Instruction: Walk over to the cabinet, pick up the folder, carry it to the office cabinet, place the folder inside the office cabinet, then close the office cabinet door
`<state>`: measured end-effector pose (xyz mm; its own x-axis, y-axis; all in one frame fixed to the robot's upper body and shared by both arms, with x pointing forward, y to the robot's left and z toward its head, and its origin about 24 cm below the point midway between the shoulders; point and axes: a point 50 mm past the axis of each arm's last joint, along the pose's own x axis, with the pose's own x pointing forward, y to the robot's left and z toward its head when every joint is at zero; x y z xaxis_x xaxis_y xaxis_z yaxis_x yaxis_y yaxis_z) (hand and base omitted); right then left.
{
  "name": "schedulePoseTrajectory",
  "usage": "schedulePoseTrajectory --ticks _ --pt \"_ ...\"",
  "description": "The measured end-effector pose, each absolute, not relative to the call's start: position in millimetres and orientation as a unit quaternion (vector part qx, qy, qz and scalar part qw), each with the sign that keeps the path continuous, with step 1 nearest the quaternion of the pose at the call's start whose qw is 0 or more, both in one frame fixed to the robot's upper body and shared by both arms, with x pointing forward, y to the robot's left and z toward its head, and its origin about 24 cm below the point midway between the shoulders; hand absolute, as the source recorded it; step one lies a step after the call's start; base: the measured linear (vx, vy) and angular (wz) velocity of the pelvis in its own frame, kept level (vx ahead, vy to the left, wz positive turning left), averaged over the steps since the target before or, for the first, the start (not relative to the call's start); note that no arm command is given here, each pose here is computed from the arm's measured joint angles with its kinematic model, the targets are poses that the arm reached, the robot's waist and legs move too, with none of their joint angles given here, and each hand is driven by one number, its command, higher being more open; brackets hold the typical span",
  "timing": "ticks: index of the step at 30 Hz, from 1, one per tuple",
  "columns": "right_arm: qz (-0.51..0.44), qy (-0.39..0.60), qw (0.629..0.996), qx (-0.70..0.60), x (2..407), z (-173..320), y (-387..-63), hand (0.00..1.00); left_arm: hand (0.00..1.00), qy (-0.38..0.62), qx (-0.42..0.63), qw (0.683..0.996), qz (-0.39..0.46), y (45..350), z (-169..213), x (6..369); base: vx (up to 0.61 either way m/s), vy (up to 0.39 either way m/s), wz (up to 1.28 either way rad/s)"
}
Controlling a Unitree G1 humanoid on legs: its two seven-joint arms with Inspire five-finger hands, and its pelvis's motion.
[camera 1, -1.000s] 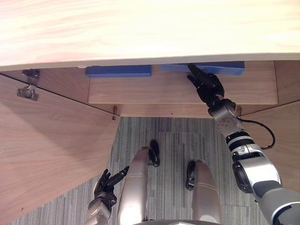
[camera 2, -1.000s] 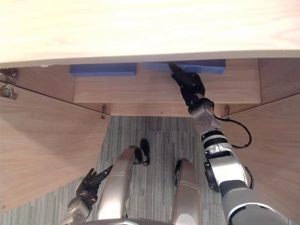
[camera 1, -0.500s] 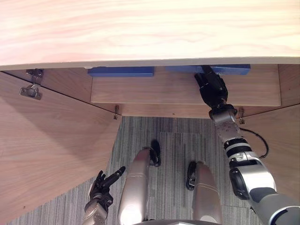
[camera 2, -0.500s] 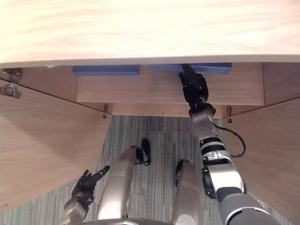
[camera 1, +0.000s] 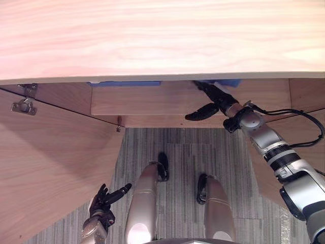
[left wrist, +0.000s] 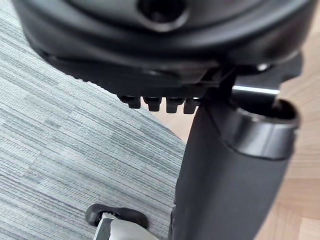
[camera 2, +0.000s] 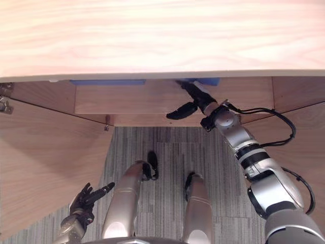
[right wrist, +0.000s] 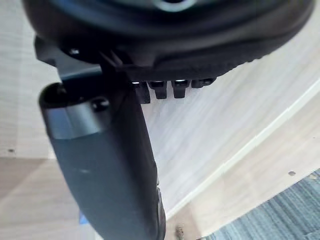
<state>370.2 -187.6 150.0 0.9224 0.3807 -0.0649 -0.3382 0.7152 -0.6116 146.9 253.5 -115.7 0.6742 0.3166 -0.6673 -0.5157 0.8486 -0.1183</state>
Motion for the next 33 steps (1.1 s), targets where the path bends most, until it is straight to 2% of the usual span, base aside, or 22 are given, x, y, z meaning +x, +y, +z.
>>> schedulePoseTrajectory --ticks 3,10,20,29,33 --pt "0.205 -0.024 0.92 -0.334 368.6 145.5 -188.6 1.0 1.0 0.331 -0.142 0.905 0.227 256.6 -114.8 146.9 0.0 0.0 0.0" --pt "0.231 -0.027 0.859 -0.456 363.0 135.5 -179.2 1.0 1.0 0.334 -0.133 0.905 0.228 261.2 -114.4 145.5 -0.02 -0.015 -0.05" --pt "0.314 0.002 0.823 -0.472 340.8 106.3 -167.4 1.0 1.0 0.333 -0.117 0.911 0.214 266.8 -112.3 145.7 -0.01 -0.014 -0.07" --pt "0.323 0.02 0.822 -0.469 336.3 95.6 -169.7 1.0 1.0 0.332 -0.107 0.912 0.215 271.8 -110.4 145.7 -0.01 -0.009 -0.05" --pt "0.316 0.047 0.836 -0.446 328.2 75.8 -170.5 1.0 1.0 0.332 -0.106 0.913 0.212 270.8 -110.6 146.1 0.01 -0.009 0.0"
